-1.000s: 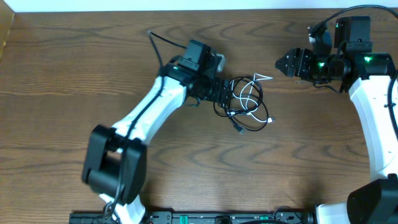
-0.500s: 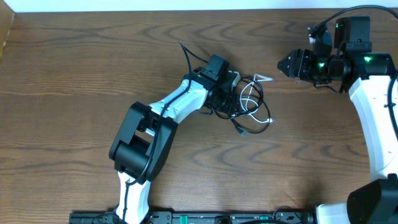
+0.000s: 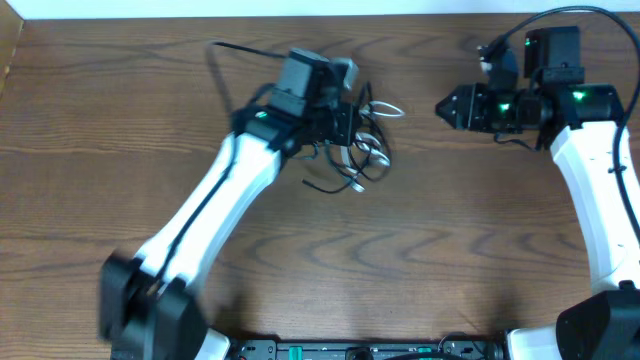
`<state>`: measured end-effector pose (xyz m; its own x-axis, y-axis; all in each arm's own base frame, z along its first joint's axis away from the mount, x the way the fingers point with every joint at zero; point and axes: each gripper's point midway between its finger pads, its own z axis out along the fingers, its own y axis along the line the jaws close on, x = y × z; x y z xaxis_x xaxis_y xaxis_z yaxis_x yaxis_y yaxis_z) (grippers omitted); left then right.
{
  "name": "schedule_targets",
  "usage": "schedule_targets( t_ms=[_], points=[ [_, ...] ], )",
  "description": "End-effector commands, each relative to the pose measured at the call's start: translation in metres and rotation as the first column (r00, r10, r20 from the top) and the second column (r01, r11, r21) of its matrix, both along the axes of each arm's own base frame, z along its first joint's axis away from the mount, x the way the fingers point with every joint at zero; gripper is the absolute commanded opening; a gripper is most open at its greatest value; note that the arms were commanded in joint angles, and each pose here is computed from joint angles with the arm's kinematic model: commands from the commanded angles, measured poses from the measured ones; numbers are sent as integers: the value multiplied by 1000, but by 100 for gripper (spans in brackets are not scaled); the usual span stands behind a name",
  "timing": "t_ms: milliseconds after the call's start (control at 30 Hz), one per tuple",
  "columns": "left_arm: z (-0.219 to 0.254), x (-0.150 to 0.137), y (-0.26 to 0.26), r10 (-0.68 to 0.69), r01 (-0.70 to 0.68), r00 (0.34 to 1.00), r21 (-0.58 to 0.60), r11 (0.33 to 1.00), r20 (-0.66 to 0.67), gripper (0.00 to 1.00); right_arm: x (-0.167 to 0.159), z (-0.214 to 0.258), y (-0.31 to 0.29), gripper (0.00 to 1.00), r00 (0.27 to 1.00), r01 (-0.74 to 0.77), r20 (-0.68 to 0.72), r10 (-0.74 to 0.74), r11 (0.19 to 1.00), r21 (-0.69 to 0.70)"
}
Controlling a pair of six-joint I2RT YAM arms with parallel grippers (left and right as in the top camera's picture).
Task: Untangle cables
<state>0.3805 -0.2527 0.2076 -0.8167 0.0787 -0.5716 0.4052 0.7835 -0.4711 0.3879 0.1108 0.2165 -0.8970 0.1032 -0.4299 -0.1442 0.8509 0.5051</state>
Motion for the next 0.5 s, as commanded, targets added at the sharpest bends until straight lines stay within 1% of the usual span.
schedule_targets(
  t_ms=[0, 133, 233, 367, 400, 467],
  points=[
    [50, -16, 5, -1, 5, 997, -52, 999, 72, 7, -12, 1, 37, 52, 990, -142, 26, 141, 990, 6],
    [54, -21, 6, 34, -32, 999, -91, 995, 24, 8, -18, 3, 59, 58, 986, -166, 20, 166, 986, 27],
    [59, -25, -1, 9, -8, 1000, -136, 991, 8, 7, -18, 1, 66, 60, 989, -150, 1, 150, 988, 43],
    [69, -26, -4, 0, -6, 999, -219, 976, -32, 7, -12, -11, 63, 61, 996, -60, -66, 62, 998, 35],
    [74, -26, -4, -19, 9, 999, -254, 967, -36, 7, -9, -21, 64, 62, 994, -30, -105, 34, 999, 38],
    [76, -25, -2, -14, -2, 998, -275, 962, -55, 8, -6, -33, 67, 61, 990, -16, -136, 21, 999, 33]
  ],
)
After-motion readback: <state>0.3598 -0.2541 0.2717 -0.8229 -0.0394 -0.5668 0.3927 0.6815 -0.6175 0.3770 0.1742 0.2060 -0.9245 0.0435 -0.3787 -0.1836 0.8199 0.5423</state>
